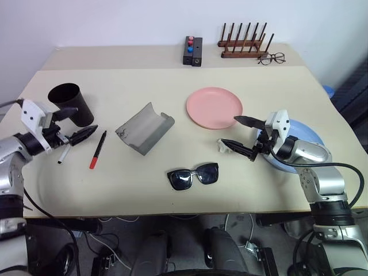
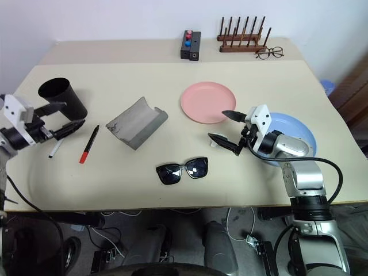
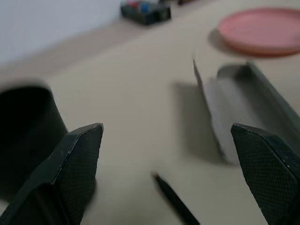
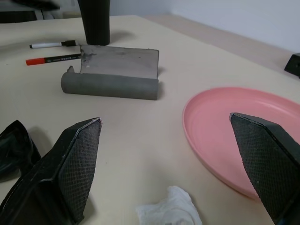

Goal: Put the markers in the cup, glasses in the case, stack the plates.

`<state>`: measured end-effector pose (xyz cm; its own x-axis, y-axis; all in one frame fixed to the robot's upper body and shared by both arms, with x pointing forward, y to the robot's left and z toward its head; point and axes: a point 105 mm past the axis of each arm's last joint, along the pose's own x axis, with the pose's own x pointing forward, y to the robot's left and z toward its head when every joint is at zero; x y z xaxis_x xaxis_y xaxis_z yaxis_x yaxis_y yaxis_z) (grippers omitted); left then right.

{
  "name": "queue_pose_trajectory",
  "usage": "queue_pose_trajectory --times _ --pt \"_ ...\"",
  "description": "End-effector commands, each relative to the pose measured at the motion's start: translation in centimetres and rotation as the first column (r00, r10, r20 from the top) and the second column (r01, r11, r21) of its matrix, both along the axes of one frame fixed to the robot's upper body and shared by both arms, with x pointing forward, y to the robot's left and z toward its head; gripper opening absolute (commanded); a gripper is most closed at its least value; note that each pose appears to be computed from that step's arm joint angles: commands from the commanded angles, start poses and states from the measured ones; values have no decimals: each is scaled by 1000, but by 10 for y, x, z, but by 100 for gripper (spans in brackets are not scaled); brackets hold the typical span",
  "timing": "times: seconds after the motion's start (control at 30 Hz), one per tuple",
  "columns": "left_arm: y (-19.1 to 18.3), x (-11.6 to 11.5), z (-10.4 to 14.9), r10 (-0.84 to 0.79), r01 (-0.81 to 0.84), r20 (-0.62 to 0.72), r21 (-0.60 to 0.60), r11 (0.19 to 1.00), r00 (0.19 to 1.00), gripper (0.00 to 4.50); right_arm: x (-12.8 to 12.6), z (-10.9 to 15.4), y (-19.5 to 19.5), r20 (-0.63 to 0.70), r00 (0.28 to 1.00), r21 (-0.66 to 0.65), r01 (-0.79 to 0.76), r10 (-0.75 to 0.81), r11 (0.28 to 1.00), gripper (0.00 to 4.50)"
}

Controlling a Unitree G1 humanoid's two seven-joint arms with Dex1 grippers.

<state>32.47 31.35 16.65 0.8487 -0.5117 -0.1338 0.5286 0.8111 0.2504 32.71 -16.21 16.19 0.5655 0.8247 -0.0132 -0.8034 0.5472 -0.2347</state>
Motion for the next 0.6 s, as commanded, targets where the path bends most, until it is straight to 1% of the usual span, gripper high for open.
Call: queue_pose_trajectory --times 0.03,0.07,0.1,0.13,0.27,0.33,0.43,0.53,0.6 --pt "26 1 6 183 -183 -21 20 983 983 450 0 12 2 42 999 3 -17 17 1000 446" --pt "34 2 6 234 -234 -33 -1 972 972 450 0 11 2 40 999 1 -20 20 1000 446" --pt "40 3 7 275 -275 -37 10 961 961 450 0 10 2 37 999 0 -21 21 1000 446" --pt "44 3 7 302 -302 -40 19 953 952 450 0 10 2 36 999 1 -22 22 1000 446" --pt "59 11 15 408 -409 -50 -25 912 912 450 1 10 4 33 999 5 -26 26 1000 446" --pt "62 16 17 440 -446 -94 -51 894 893 450 2 10 5 31 999 5 -28 28 1000 446" --pt "64 21 9 467 -483 -194 -42 874 863 450 1 9 6 28 999 7 -31 31 1000 446" --pt "63 27 0 474 -492 -233 -23 870 849 450 -1 9 5 29 999 9 -25 25 1000 446" --pt "57 31 -11 468 -490 -273 -19 871 841 450 -2 9 3 28 999 8 -17 17 1000 446"
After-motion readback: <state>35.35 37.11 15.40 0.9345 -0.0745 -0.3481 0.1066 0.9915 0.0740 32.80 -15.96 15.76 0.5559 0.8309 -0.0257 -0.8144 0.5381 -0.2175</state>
